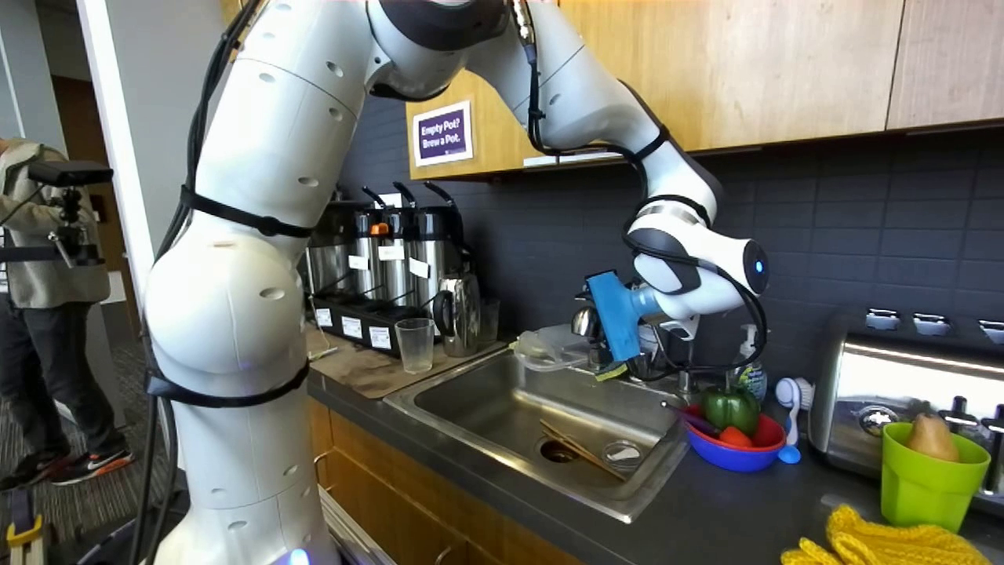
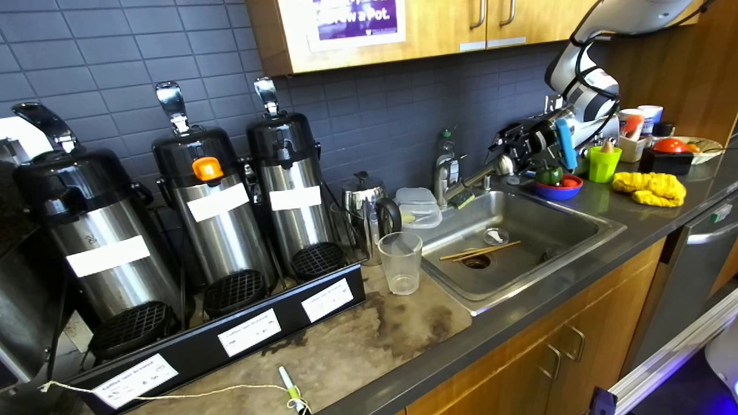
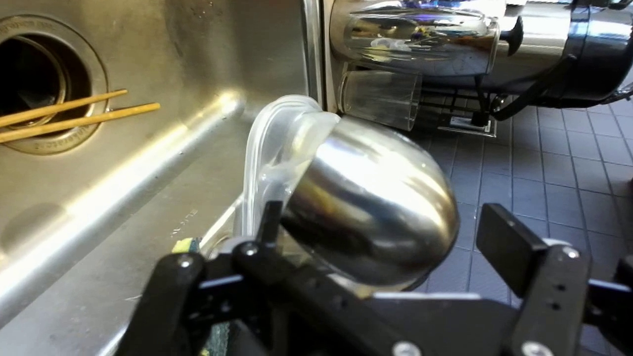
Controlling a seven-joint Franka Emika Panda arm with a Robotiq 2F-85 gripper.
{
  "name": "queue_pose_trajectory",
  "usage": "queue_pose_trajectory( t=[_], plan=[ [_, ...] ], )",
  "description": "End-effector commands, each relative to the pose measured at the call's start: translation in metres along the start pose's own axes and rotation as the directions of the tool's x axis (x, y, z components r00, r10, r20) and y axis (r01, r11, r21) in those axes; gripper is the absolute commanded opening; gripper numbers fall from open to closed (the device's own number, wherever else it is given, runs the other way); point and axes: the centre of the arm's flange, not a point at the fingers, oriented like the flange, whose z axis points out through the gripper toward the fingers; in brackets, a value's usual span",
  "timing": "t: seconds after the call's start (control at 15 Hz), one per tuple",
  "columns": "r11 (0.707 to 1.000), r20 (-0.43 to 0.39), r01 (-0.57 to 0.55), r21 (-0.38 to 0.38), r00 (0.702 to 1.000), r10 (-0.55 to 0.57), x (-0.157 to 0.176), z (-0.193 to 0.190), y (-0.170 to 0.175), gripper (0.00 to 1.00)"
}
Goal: Move the tap nozzle to the left
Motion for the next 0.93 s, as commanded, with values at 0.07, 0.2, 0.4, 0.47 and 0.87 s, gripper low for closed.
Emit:
queue_pose_trajectory(
  t=[0.07,0.2,0.4,0.47,0.87],
  plan=[
    [0.999,0.019,-0.009,0.031,1.0,0.008,0.016,0.003,-0.001,1.0],
    [1.0,0.037,-0.006,0.029,0.999,0.005,0.014,0.009,-0.002,1.0],
    [1.0,0.055,-0.008,0.029,0.998,0.006,0.004,0.019,0.007,1.0],
    [1.0,0.06,-0.007,0.03,0.998,0.005,0.001,0.022,0.01,1.0],
    [0.999,0.095,-0.015,0.029,0.995,0.013,-0.003,0.036,0.009,1.0]
  ],
)
